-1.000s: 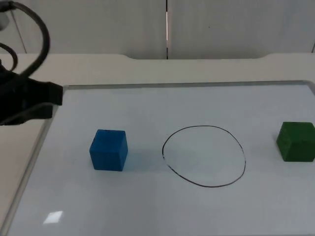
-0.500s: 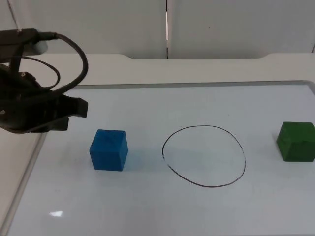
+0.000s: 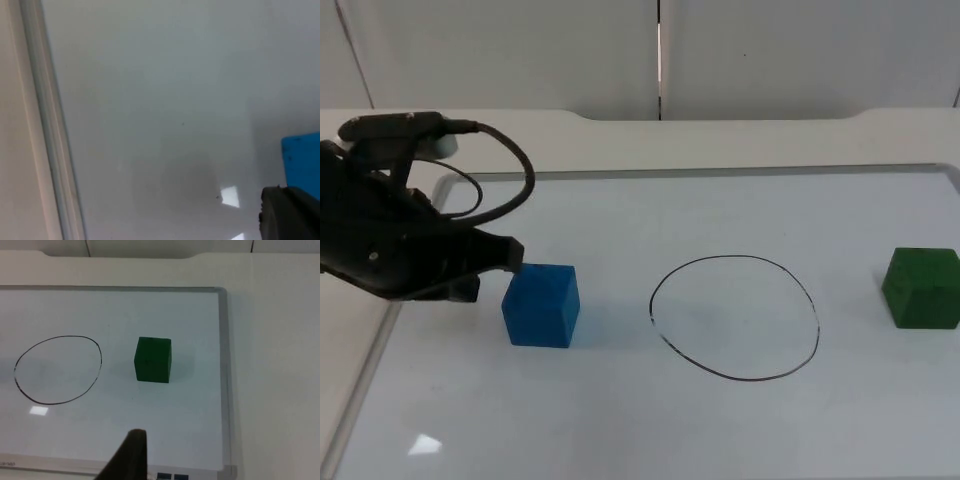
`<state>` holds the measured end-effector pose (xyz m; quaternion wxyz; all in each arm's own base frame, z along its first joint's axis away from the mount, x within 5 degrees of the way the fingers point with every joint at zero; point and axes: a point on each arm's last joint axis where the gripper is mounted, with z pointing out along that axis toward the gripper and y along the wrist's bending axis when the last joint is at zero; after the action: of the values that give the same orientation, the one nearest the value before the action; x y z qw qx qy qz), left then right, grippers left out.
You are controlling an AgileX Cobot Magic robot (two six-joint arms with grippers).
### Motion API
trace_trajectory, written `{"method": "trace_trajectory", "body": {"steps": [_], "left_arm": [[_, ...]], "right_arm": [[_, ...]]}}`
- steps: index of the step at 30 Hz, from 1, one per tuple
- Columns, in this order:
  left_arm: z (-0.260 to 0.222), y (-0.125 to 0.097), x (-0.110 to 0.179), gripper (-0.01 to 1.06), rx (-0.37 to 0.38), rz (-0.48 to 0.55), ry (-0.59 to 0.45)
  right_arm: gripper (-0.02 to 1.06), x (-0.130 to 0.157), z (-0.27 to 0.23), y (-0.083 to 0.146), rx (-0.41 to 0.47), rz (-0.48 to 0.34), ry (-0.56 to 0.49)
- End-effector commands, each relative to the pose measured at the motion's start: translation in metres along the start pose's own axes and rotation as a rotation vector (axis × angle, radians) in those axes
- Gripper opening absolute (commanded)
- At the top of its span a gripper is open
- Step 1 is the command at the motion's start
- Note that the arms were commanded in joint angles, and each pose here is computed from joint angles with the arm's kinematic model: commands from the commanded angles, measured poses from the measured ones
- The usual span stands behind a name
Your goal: Push the two cubes into the marked area.
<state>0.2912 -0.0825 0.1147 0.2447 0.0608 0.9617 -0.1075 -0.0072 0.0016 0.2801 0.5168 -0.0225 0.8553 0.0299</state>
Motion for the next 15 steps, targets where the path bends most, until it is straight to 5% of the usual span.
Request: {"method": "trace_trajectory", "body": {"steps": [1, 15], "left_arm": [[0.0043, -0.0003, 0.0009, 0.00, -0.009, 0.018, 0.008], [0.0099, 0.0004, 0.0018, 0.00, -0.011, 0.016, 0.023]], "right_arm": [[1.05, 0.0003, 0.0000, 0.0002, 0.001, 0.005, -0.007], [1.05, 0.0003, 0.0000, -0.0015, 0.020, -0.005, -0.007]]}}
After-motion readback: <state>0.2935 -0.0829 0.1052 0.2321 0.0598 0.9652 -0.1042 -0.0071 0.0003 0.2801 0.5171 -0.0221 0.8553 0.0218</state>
